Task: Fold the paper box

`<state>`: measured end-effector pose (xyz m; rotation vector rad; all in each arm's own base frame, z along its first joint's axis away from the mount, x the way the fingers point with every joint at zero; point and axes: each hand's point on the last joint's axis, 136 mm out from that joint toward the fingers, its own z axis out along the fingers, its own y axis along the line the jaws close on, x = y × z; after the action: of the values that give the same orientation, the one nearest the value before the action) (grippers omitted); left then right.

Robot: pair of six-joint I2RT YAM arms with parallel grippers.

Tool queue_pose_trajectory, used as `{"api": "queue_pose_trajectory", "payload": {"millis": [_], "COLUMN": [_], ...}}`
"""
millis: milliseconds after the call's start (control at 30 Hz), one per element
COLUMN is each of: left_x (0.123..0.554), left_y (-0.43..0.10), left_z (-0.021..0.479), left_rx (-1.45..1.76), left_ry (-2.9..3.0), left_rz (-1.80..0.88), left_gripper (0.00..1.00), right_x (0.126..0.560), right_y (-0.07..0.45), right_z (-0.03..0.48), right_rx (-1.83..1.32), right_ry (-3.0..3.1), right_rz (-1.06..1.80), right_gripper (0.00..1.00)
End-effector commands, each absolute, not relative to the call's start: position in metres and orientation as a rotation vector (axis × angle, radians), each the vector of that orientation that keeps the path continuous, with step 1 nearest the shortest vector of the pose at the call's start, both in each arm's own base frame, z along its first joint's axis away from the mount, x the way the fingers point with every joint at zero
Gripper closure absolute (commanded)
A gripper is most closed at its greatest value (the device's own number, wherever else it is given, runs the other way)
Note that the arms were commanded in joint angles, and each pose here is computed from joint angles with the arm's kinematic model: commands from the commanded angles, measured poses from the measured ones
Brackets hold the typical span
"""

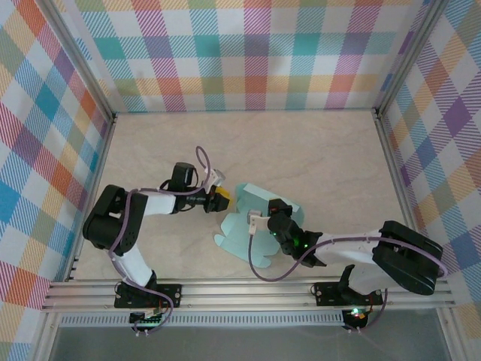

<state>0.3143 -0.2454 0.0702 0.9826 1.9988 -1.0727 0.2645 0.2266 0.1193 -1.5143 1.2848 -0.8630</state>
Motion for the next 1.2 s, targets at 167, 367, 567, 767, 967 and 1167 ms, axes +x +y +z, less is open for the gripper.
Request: {"api": "queue_pose_trajectory", "payload": {"millis": [167,367,567,767,967,1167], "left_x": [0.310,0.305,0.303,0.307,0.309,0.312], "left_y": [-0.268,-0.274,-0.288,-0.297,-0.304,-0.308], "left_z": [0.078,0.073,0.070,0.072,0.072,0.066], "left_rx": [1.144,1.178,1.218,1.207,1.201,1.168], "left_ry": [1.930,1.934,1.903,1.884,1.884,1.905], "left_rz": [-1.098,-1.131,-1.149,-1.160,-1.142,-1.088], "left_gripper": [0.60,0.62,0.64,0.68,0.73,0.73], "right_x": [0.263,0.269,0.269,0.268,0.271,0.273], "right_y": [0.218,0.222,0.224,0.222,0.229,0.239], "right_z": [0.108,0.112,0.113,0.113,0.114,0.114], "right_rx": [-1.625,-1.612,-1.625,-1.633,-1.615,-1.593], "right_ry": [1.234,1.184,1.171,1.173,1.158,1.138], "right_rz": [-0.940,-0.994,-1.005,-1.004,-1.012,-1.026], "right_gripper": [1.00,1.00,1.00,1.00,1.00,1.00]}}
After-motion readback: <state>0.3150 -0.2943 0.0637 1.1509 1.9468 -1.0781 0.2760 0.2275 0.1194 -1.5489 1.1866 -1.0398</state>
